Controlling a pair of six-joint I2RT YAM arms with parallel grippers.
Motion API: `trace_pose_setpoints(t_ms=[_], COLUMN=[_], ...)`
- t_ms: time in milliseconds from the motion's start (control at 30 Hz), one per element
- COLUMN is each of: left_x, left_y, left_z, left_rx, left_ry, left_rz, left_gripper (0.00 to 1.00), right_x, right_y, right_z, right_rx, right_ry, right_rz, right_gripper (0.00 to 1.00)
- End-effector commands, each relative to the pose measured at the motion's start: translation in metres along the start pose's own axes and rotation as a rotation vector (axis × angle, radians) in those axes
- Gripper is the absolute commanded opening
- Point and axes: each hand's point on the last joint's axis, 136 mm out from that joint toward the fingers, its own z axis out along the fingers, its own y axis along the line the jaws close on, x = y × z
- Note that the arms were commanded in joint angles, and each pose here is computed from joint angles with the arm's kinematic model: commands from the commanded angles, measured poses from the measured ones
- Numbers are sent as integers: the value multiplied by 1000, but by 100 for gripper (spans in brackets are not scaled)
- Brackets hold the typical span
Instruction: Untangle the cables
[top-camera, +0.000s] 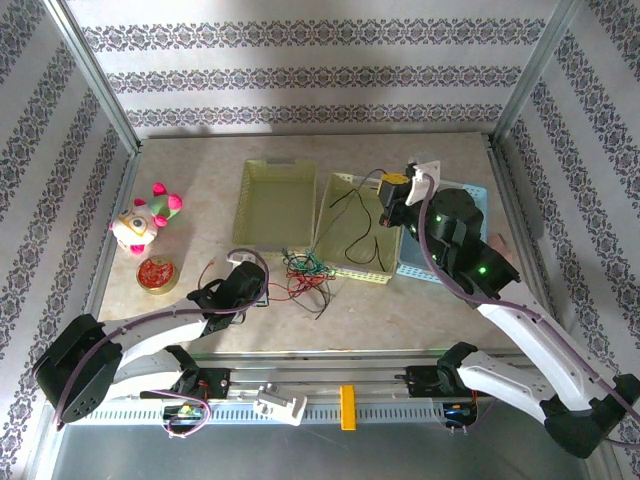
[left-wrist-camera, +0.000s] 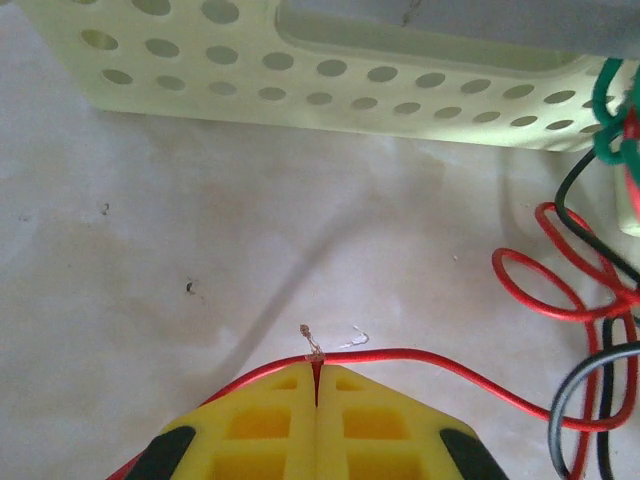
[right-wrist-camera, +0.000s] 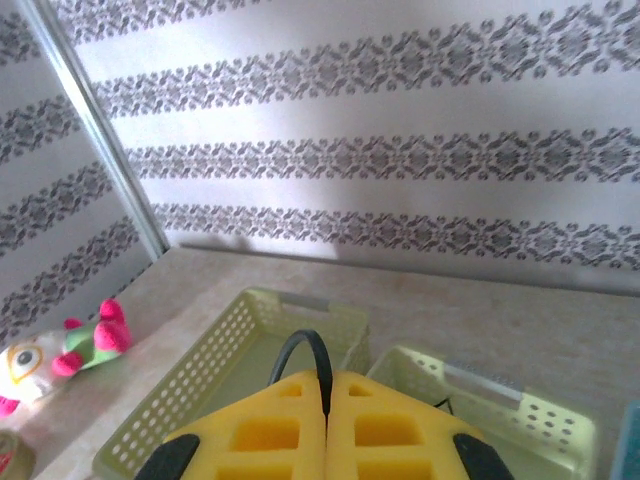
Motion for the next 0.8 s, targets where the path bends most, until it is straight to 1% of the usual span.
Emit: trace_pose_setpoints(t_ms=[0,33,67,100,200,267,333,367,400,500,533,667,700,767], left_x=[-3,-6,-9,-13,-21,-22,-20,-19,-18,-8,-4,10,11,11], left_y=[-15,-23,-34,-45,-71,-85,-98,-104,-109,-121,-123,-118,-114,-103], left_z=[-3,-5,-9,-14,-27,-34,-37,-37,-36,-28,-24,-3,2,10], left_rx=[71,117,177,237,366,431,487,512,532,567,563,495,464,395], left_ry=[-20,-29,-38,-49,-60,-47,-20,-6,12,72,94,163,169,162], left_rz=[24,40,58,74,131,166,194,204,211,238,249,265,264,256], left_gripper=[0,0,5,18,44,51,53,57,59,60,60,57,54,40], right_x=[-7,-4,0,4,14,18,19,20,18,15,13,7,5,3], right_y=[2,4,8,11,16,17,18,18,18,17,16,13,12,11], right_z=[-1,0,2,4,8,10,12,12,12,11,10,7,6,4], right_rx=[-14,-30,-52,-69,-99,-103,-107,-105,-107,-101,-97,-85,-81,-79], right_ry=[-25,-9,9,26,58,69,73,75,72,65,61,43,39,33], right_rz=[-17,-16,-14,-8,11,21,25,27,26,22,21,22,23,24], right_gripper=[0,0,0,0,0,0,0,0,0,0,0,0,0,0])
